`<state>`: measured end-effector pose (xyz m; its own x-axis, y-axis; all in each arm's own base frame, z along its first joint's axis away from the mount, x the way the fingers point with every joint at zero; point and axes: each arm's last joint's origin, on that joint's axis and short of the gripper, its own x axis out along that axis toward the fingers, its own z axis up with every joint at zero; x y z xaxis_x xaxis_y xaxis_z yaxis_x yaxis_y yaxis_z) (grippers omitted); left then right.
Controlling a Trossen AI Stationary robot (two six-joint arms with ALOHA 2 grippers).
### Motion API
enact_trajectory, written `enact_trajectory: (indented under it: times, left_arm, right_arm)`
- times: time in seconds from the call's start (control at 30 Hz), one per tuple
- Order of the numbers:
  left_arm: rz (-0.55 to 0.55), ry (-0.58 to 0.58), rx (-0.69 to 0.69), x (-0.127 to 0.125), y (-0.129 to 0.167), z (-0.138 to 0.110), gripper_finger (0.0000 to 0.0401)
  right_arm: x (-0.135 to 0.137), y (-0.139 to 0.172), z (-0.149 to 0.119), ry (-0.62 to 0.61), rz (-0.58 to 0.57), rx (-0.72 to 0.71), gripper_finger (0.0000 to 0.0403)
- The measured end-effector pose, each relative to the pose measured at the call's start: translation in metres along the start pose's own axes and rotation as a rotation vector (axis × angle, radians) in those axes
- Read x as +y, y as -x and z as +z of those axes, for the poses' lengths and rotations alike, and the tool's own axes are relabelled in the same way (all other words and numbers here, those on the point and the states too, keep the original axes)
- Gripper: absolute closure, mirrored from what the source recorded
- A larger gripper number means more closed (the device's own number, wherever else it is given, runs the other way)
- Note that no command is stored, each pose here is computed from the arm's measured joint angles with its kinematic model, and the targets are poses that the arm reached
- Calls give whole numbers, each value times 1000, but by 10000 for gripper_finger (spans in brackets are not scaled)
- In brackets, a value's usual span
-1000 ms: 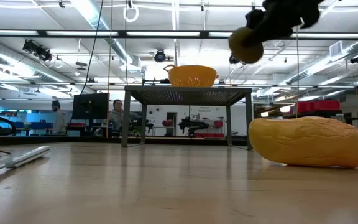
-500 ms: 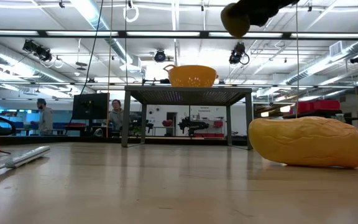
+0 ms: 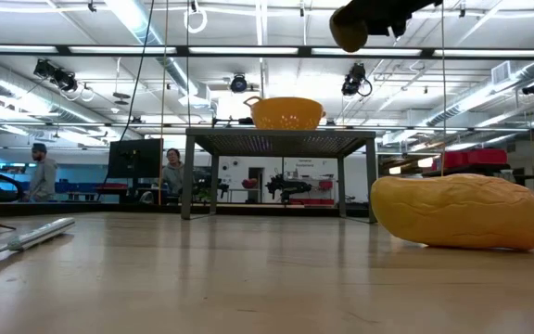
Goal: Pick & Place Fruit
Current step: Put the kiwi into the colander bowl on the shelf
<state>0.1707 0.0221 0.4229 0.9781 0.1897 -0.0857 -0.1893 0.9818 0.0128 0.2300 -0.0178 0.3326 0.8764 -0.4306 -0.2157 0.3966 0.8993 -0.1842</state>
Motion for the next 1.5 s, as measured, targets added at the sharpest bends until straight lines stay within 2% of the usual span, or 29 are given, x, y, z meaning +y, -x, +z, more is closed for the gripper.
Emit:
enact_trajectory:
  times: [0.23,0.47,0.63,1.0,1.23,1.5]
  left_arm:
    - [0,2,0,0,0,0,401]
    - [0,2,0,0,0,0,400]
    - [0,7,0,0,0,0,400]
    - [-14,5,0,0,0,0,400]
    - [-16,4,0,0,0,0,400]
    - [-15,3,0,0,0,0,400]
  right_arm:
    - [-1,0,0,-4,-16,-2,157]
    - [-5,-3,4,-32,116,-57,157]
    - [-22,-8,9,-60,47,-112,157]
    - [-62,-16,7,-90,-83,-131,157]
    - [-74,-27,4,-101,-68,-150,157]
    - [-77,-52,1,-127,-51,-210,157]
